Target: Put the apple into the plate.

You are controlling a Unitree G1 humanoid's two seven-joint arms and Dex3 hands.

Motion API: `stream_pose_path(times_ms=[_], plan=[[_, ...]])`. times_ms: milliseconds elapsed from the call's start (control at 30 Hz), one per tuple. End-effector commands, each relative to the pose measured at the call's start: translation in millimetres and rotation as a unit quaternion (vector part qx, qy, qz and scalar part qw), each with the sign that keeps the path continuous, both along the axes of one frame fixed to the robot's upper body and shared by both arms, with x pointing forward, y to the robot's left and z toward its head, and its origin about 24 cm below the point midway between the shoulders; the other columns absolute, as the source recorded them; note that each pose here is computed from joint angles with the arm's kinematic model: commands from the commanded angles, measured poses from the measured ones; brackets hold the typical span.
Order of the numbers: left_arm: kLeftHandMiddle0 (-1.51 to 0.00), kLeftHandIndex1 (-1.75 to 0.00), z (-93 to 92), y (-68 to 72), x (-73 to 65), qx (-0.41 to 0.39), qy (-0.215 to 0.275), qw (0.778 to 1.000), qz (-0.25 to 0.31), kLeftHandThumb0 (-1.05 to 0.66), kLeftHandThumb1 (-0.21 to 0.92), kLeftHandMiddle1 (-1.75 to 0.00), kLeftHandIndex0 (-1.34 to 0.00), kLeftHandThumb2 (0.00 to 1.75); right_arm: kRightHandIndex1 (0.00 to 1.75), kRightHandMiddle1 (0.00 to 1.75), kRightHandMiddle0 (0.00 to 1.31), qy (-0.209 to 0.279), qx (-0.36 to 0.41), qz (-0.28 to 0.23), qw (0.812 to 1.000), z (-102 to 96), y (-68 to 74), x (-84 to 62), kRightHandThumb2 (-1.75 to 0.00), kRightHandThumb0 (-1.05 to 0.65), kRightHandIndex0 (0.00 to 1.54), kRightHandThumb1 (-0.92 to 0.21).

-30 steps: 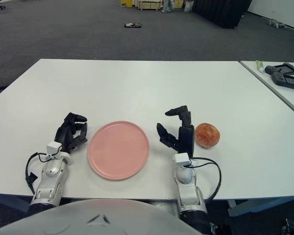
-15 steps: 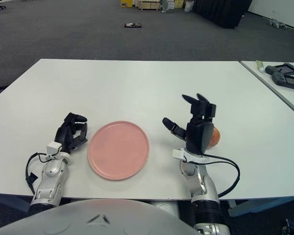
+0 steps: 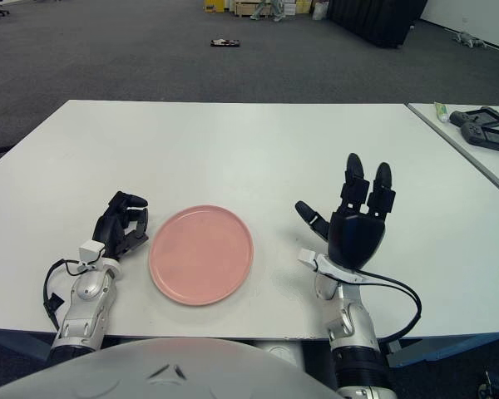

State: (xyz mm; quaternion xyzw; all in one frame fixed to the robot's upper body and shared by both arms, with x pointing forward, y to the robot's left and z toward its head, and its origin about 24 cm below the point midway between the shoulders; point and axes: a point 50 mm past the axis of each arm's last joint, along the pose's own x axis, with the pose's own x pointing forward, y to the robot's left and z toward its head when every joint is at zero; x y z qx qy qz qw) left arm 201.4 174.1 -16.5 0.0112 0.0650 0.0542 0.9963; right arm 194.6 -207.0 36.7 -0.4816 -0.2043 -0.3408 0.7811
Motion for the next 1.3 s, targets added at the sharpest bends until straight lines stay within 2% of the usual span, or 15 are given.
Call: stream_pose_path(times_ms=[0,267,633,967,1267], plan=[[-0.54,-1.75,-17.7,1.6,-11.4,-0.006,0.057,0.998,0.007,-0.38,0.70,-1.75,-0.33,0.84,0.00,0.00,0.00,0.005,0.007,-0.028,1.000,5.4,-4.0,5.3,-0.55,-0.99,0.00,-0.60],[-0.54,-1.75,-17.6,1.4,-11.8,-0.009,0.053,0.999,0.007,-0.38,0.70,-1.75,-0.33,0.84,0.00,0.00,0.00,0.089,0.063,-0.042,0.993,2.3,-11.6,8.6,-0.47,-1.03,0.00,-0.60],[-0.56,-1.75,-17.3,2.3,-12.8,-0.007,0.053,0.999,0.007,-0.38,0.67,-1.75,-0.35,0.87,0.00,0.00,0.00,0.186,0.157,-0.041,0.969,1.6,-10.7,10.9,-0.43,-1.05,0.00,-0.60],[-0.53,-1.75,-17.5,3.9,-13.8,-0.005,0.058,0.998,0.010,-0.38,0.69,-1.75,-0.34,0.86,0.00,0.00,0.00,0.246,0.183,-0.067,0.949,-2.8,-12.2,16.8,-0.42,-1.05,0.00,-0.64],[-0.51,-1.75,-16.2,3.7,-14.7,-0.006,0.062,0.998,0.012,-0.37,0.74,-1.74,-0.30,0.79,0.00,0.00,0.00,0.279,0.196,-0.055,0.938,-6.2,-13.5,17.6,-0.43,-1.05,0.00,-0.69]])
